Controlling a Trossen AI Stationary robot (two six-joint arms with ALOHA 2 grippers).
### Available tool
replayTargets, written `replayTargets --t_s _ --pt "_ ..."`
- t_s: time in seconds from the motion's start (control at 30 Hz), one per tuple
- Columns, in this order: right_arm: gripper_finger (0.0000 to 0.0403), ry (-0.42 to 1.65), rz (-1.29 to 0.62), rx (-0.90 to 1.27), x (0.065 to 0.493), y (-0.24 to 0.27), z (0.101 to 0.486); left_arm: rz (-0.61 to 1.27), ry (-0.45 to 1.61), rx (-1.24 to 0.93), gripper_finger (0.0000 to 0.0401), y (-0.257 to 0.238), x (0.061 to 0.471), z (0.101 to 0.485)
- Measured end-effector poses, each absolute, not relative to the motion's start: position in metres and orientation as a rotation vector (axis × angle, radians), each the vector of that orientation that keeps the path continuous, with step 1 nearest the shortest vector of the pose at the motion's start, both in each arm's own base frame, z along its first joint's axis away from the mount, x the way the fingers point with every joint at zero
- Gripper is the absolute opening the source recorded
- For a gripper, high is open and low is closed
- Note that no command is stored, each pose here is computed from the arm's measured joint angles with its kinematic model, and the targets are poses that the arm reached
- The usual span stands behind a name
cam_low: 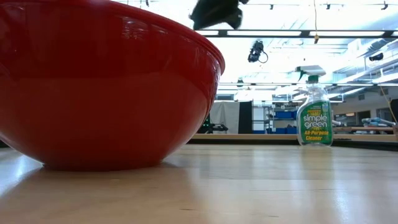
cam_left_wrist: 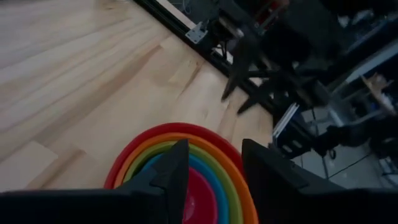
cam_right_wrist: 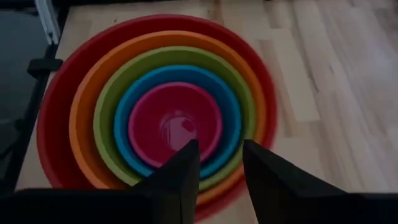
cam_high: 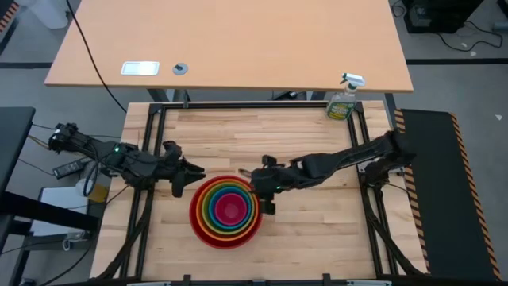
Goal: Nest bowls inside each other
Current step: Return to Home Position
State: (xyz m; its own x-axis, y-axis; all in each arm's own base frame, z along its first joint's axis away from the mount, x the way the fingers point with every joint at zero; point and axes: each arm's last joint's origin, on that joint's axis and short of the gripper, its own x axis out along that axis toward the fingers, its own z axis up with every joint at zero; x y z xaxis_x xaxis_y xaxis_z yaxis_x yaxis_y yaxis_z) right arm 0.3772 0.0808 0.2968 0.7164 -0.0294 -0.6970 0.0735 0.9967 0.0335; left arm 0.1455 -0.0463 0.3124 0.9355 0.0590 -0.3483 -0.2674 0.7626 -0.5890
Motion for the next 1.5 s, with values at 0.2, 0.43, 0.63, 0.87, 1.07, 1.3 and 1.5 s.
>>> replayTargets --t_s 0.2,0.43,0.63,0.87,1.07,1.3,1.5 --pt "0.0129 0.696 -0.135 0.154 0.335 0.064 0.291 0.151 0.345 -0.605 0.0153 -0.051 0.143 0.311" --pt "0.0129 0.530 -0.203 0.317 0.281 0.043 0.289 0.151 0.336 -0.482 0.0153 -0.056 0.140 0.310" --pt "0.0129 0.449 -0.267 0.383 0.237 0.020 0.289 0.210 0.322 -0.449 0.0144 -0.050 0.133 0.310" --pt "0.0129 0.357 -0.349 0.491 0.188 -0.007 0.272 0.265 0.261 -0.458 0.0113 -0.038 0.113 0.312" --pt "0.0129 0.298 -0.369 0.616 0.163 -0.013 0.244 0.274 0.221 -0.535 0.0095 -0.031 0.103 0.286" --pt "0.0129 0.237 -0.367 0.707 0.145 -0.012 0.225 0.272 0.132 -0.649 0.0071 -0.028 0.096 0.247" --pt "0.0129 0.182 -0.365 0.763 0.131 -0.012 0.216 0.272 0.013 -0.750 0.0048 -0.022 0.086 0.220"
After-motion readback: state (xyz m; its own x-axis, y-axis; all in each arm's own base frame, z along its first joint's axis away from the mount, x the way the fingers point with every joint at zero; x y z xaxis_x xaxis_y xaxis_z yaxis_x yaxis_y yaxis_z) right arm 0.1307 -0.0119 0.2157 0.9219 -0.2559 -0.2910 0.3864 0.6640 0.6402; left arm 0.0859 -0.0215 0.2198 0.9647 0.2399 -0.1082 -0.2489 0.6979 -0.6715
